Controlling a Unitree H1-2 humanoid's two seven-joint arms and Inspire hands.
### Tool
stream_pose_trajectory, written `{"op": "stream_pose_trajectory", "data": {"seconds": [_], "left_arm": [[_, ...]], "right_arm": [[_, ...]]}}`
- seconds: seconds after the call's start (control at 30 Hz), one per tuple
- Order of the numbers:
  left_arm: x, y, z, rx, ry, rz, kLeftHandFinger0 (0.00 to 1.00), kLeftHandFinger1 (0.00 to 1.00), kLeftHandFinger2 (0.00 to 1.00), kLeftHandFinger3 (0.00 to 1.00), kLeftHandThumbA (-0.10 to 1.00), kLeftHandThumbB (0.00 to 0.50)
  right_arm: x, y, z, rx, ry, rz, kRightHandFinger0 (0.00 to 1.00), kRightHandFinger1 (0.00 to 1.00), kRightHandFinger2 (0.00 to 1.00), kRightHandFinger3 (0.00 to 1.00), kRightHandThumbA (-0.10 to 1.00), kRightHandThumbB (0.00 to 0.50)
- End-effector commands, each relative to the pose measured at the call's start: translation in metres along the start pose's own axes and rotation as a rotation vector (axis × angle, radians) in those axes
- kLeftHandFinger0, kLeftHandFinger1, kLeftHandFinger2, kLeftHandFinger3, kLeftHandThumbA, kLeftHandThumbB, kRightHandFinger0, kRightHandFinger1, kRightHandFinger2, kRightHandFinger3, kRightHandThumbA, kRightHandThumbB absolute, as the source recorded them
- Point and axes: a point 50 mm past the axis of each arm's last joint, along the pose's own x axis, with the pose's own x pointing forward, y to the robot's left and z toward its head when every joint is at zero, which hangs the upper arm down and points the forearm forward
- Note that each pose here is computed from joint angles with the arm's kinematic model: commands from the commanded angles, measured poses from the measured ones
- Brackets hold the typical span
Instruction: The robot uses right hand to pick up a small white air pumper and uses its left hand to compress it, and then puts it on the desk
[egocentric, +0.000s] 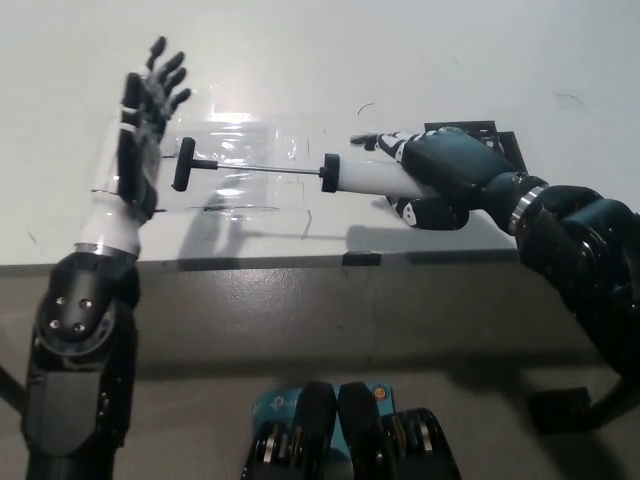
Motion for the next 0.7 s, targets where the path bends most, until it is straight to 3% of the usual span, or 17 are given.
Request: {"op": "stream_pose_trajectory", "data": {"seconds": [0.0, 0.07, 0.23, 0.33, 0.43, 0.57, 0.67], "left_arm": [[0.012, -0.009, 0.022, 0.028, -0.069, -0.005, 1.0, 1.0, 1.0, 1.0, 1.0, 0.252], [0.009, -0.011, 0.021, 0.031, -0.067, -0.007, 1.0, 1.0, 1.0, 1.0, 1.0, 0.253], [0.007, -0.016, 0.023, 0.021, -0.085, -0.016, 1.0, 1.0, 1.0, 1.0, 1.0, 0.253], [0.006, -0.02, 0.026, -0.001, -0.095, -0.027, 1.0, 1.0, 1.0, 1.0, 1.0, 0.28], [0.005, -0.024, 0.028, -0.011, -0.1, -0.029, 1.0, 1.0, 1.0, 1.0, 1.0, 0.287], [0.005, -0.029, 0.031, -0.036, -0.103, -0.036, 1.0, 1.0, 1.0, 1.0, 1.0, 0.283], [0.005, -0.033, 0.032, -0.034, -0.119, -0.038, 1.0, 1.0, 1.0, 1.0, 1.0, 0.274]], "right_arm": [[0.004, -0.022, 0.004, -0.026, -0.029, -0.053, 0.08, 0.57, 0.87, 0.93, -0.1, 0.145], [0.005, -0.021, 0.006, -0.031, -0.035, -0.056, 0.08, 0.59, 0.89, 1.0, -0.1, 0.144], [0.007, -0.021, 0.007, -0.034, -0.039, -0.058, 0.08, 0.6, 0.89, 1.0, -0.1, 0.145], [0.01, -0.021, 0.008, -0.029, -0.044, -0.056, 0.09, 0.6, 0.9, 1.0, -0.1, 0.147], [0.012, -0.021, 0.009, -0.024, -0.047, -0.058, 0.07, 0.59, 0.88, 0.95, -0.1, 0.147], [0.015, -0.023, 0.014, -0.033, -0.054, -0.061, 0.05, 0.56, 0.87, 0.76, -0.1, 0.18], [0.018, -0.024, 0.018, -0.038, -0.067, -0.062, 0.02, 0.53, 0.85, 0.83, -0.1, 0.17]]}}
